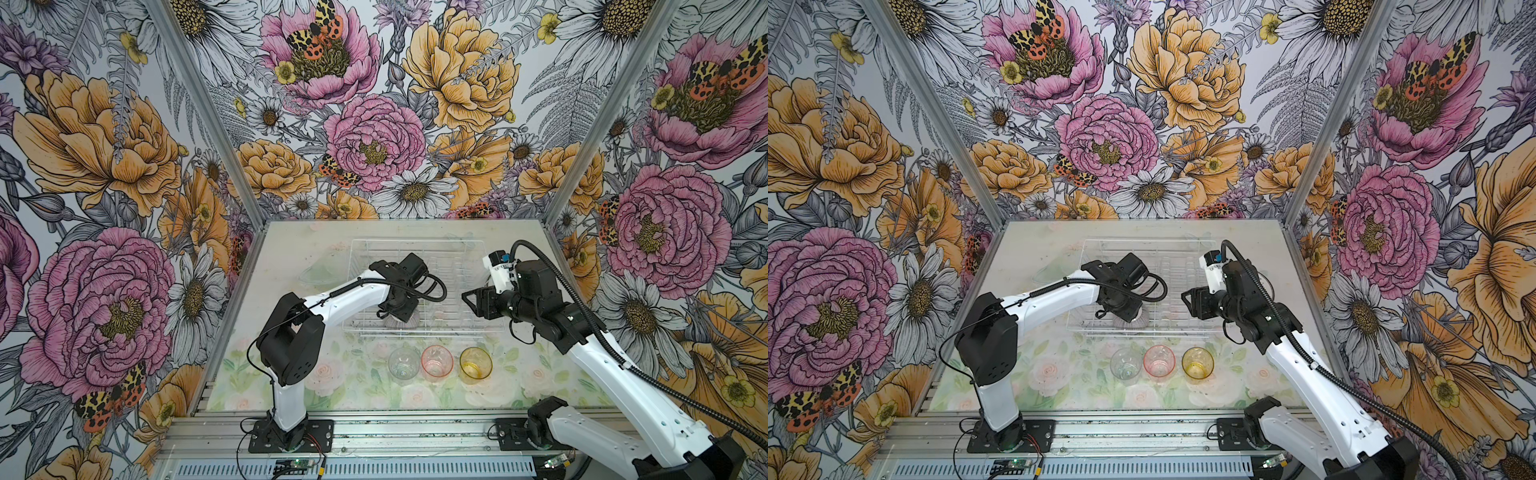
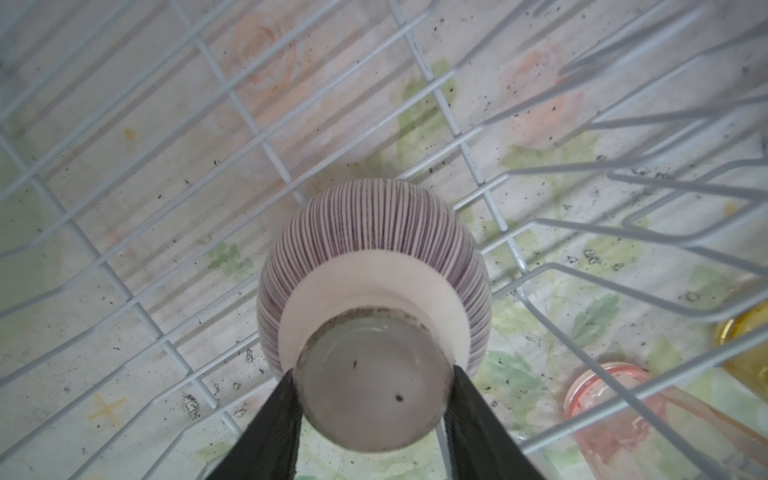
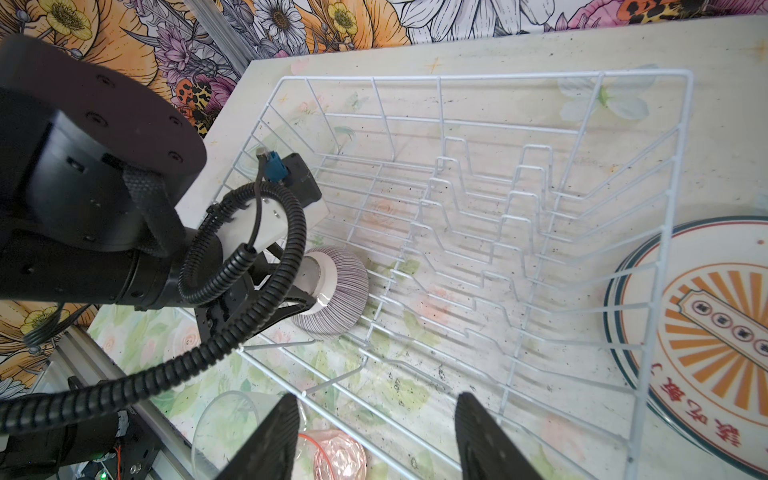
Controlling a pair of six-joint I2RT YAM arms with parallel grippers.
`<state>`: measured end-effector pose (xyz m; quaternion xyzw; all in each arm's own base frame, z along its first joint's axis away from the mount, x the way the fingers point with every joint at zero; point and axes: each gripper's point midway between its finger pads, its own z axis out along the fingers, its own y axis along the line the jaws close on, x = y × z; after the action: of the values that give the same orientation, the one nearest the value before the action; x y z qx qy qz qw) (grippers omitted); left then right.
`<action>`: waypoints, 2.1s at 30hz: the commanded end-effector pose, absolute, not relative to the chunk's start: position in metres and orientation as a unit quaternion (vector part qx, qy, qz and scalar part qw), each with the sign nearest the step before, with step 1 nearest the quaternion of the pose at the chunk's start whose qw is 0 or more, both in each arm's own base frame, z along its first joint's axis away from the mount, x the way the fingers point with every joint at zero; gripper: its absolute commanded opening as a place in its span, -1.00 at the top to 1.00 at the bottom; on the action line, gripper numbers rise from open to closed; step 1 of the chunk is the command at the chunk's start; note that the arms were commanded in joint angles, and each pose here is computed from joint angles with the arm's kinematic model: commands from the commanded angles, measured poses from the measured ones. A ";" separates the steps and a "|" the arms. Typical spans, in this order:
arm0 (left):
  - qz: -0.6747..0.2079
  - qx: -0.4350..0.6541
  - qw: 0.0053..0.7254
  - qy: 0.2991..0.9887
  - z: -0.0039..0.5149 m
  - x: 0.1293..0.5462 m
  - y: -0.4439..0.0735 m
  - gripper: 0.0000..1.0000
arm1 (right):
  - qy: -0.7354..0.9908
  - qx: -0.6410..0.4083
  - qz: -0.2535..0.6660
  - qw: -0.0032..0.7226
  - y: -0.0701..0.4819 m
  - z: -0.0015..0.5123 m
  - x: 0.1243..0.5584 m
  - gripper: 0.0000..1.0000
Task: Unload the mixed dishes from the dish rack
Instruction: 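Lift the striped bowl with the left gripper while the right gripper approaches, then close the right gripper on the striped bowl while the left gripper holds it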
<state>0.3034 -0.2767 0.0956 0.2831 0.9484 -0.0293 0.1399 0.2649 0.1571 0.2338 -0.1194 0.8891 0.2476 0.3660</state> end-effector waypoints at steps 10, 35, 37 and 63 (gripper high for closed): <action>-0.050 0.277 0.165 0.945 0.122 0.311 -0.270 0.17 | 0.885 -0.120 0.296 0.339 0.175 0.218 0.269 -0.24; -0.228 0.233 0.206 0.923 0.157 0.322 -0.279 0.18 | 0.841 -0.148 0.464 0.235 0.240 0.181 0.259 -0.17; -0.245 0.228 0.209 0.919 0.159 0.323 -0.279 0.18 | 0.840 -0.148 0.469 0.227 0.243 0.177 0.258 -0.16; -0.431 0.201 0.232 0.849 0.200 0.321 -0.293 0.20 | 0.798 -0.127 0.541 0.232 0.267 0.169 0.275 -0.09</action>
<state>0.3207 -0.2870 0.1685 0.1879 0.8807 -0.3856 0.2007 0.2675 0.2580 0.1476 -0.1180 0.8291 0.5084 0.2005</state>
